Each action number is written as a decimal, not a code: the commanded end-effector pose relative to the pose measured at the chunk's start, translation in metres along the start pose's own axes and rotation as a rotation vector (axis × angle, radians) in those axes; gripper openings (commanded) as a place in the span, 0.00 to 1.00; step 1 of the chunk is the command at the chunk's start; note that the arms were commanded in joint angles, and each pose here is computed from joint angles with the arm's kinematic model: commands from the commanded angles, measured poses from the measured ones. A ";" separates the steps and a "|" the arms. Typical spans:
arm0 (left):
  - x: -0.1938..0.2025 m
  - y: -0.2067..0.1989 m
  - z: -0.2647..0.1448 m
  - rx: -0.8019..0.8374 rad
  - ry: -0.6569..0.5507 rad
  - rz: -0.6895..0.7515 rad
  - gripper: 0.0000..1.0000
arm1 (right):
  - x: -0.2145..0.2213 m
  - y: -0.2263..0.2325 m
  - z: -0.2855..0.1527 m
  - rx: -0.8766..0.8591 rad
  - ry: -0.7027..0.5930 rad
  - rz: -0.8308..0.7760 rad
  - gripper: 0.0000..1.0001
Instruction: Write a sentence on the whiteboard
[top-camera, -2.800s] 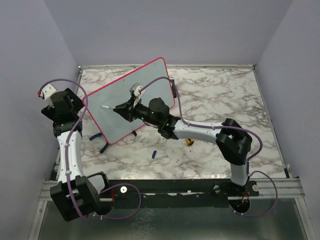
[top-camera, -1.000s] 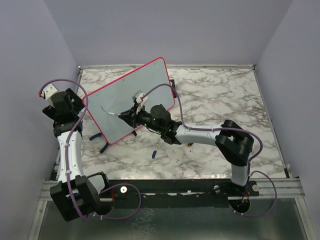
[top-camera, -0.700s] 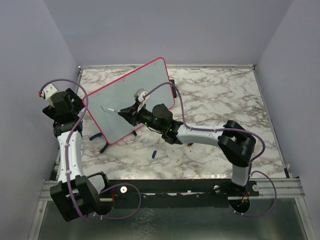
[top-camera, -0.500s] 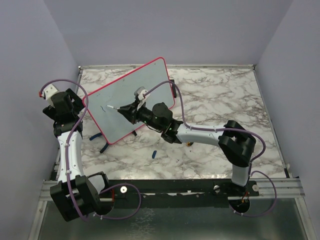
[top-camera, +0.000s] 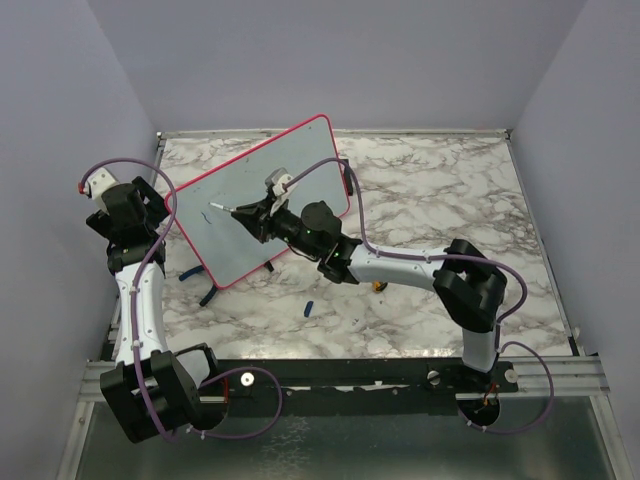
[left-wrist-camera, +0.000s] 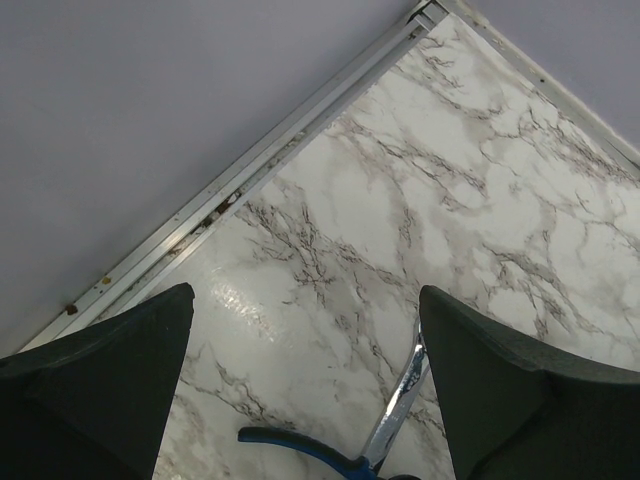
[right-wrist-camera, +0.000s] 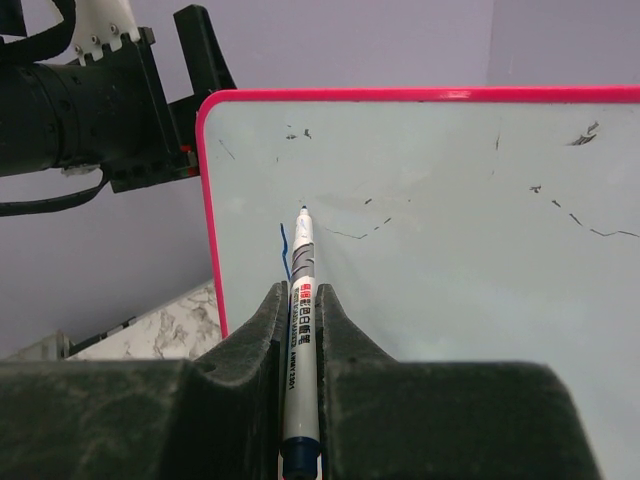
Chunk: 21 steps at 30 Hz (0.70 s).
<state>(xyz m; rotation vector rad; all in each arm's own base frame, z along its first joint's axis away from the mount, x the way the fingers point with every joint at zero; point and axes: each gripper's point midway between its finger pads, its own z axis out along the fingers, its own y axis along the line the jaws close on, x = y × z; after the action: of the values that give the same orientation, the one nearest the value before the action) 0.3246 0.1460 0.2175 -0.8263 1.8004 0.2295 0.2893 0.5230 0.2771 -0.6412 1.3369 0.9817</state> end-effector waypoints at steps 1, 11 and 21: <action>0.001 -0.002 0.000 0.022 -0.004 0.002 0.94 | 0.010 -0.004 0.006 0.027 0.017 -0.018 0.01; 0.001 -0.003 -0.001 0.028 -0.004 0.004 0.94 | 0.027 -0.005 0.009 0.026 0.054 -0.013 0.01; 0.000 -0.004 -0.001 0.032 -0.008 0.003 0.94 | 0.044 -0.002 0.005 0.008 0.095 0.007 0.01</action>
<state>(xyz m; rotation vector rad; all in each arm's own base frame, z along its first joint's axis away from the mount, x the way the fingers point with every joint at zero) 0.3256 0.1442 0.2165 -0.8191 1.8043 0.2181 0.2935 0.5296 0.2521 -0.6657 1.3914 0.9607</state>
